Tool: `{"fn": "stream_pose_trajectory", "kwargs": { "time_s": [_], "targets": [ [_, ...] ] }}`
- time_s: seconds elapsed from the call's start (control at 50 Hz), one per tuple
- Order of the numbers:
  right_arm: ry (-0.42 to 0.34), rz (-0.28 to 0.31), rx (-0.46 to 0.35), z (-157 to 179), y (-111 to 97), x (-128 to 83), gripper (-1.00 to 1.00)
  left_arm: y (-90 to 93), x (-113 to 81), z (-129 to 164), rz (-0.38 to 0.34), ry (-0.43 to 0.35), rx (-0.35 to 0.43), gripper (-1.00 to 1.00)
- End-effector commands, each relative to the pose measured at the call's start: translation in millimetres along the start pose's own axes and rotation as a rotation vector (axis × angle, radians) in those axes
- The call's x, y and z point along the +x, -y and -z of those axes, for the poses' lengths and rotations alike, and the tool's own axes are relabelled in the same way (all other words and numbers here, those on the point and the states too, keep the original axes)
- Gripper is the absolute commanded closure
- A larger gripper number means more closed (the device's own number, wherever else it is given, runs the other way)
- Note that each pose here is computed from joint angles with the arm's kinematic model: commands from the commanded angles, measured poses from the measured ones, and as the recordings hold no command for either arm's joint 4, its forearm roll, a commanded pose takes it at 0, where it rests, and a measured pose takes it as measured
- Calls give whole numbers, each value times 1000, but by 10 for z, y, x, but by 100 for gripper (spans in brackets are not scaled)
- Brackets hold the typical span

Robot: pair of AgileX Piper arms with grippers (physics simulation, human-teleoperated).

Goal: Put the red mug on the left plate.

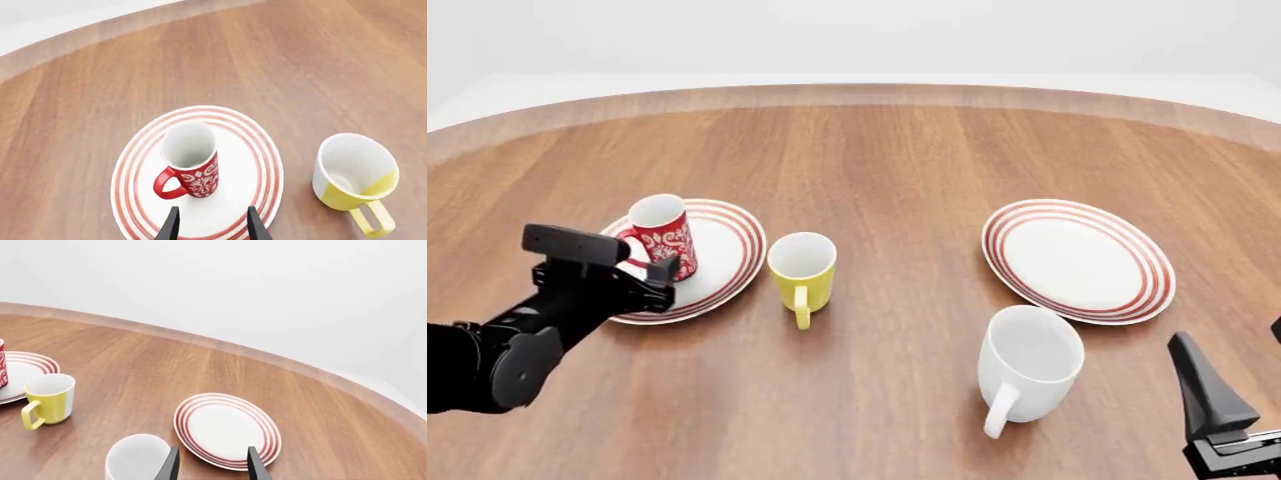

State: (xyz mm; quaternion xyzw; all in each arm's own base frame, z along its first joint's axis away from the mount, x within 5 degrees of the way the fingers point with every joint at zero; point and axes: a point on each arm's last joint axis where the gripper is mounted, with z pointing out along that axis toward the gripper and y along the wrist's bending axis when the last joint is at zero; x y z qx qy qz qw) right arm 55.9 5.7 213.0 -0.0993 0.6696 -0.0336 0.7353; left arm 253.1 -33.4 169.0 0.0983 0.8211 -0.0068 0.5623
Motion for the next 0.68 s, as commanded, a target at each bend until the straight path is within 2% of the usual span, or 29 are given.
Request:
{"fn": "stream_pose_trajectory", "kwargs": {
  "time_s": [0.02, 0.14, 0.36, 0.48, 0.52, 0.58, 0.62, 0.68],
  "targets": [
    [-4, 1, -1, 0, -1, 5, -100, 182, -40, 206, -1, 29, 71, -100],
    [-7, 1, -3, 0, -2, 7, -100, 284, -33, 301, -1, 40, 114, -100],
    [-9, 2, -5, 0, -3, 9, -100, 502, -142, 596, 5, 85, 229, -100],
    [-15, 3, -5, 0, -4, 15, -100, 682, -180, 861, 36, 120, 349, -100],
    [-18, 1, -5, 0, -4, 17, -100, 777, -185, 982, 35, 129, 417, -100],
    [-21, -1, -7, 0, -6, 20, -100, 801, -207, 1058, 49, 143, 446, -100],
    [-22, -3, -9, 0, -7, 21, -100, 837, -203, 1161, 41, 162, 490, -100],
    [-22, -5, -9, 0, -7, 21, -100, 867, -195, 1291, 73, 182, 546, -100]
  ]
}}
